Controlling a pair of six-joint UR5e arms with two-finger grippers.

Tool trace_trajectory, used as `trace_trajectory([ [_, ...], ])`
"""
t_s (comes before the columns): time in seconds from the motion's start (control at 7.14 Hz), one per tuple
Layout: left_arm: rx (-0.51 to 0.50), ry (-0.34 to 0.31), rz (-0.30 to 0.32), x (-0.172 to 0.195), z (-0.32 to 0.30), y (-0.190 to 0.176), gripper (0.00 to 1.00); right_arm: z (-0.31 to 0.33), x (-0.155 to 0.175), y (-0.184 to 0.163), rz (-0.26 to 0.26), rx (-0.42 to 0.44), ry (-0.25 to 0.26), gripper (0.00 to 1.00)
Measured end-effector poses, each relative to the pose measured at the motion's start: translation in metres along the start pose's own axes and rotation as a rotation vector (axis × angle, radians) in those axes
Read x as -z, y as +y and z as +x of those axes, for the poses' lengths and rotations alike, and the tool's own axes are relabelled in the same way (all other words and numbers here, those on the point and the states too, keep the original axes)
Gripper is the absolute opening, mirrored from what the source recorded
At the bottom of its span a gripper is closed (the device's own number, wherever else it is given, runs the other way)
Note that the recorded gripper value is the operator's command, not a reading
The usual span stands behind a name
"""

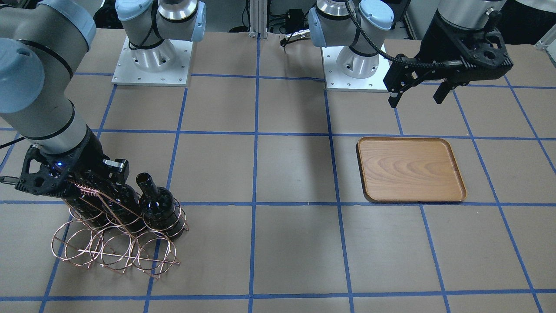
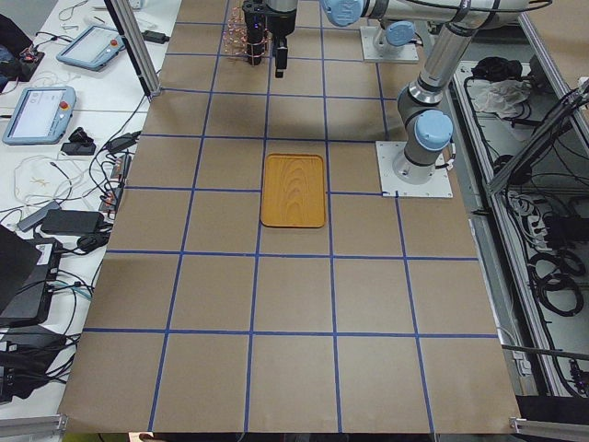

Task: Take wine from basket and place on tray
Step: 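Close the right gripper on the dark wine bottle's neck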

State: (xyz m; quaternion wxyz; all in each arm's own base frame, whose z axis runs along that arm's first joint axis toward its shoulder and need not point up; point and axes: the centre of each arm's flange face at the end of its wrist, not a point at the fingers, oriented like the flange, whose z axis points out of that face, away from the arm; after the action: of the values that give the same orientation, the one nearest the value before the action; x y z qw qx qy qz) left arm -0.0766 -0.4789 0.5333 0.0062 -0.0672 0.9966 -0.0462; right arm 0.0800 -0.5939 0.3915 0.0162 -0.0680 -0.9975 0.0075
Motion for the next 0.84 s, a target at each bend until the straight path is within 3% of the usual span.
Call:
trace_trajectory([
  [0.56, -0.002, 0.000, -0.003, 0.000, 0.001, 0.000, 1.00, -0.001, 0.019, 0.000, 0.017, -0.014, -0.010, 0.18],
  [0.84, -0.002, -0.002, -0.009, -0.001, 0.001, 0.001, 1.00, 0.001, 0.081, 0.017, 0.020, -0.021, -0.010, 0.18],
])
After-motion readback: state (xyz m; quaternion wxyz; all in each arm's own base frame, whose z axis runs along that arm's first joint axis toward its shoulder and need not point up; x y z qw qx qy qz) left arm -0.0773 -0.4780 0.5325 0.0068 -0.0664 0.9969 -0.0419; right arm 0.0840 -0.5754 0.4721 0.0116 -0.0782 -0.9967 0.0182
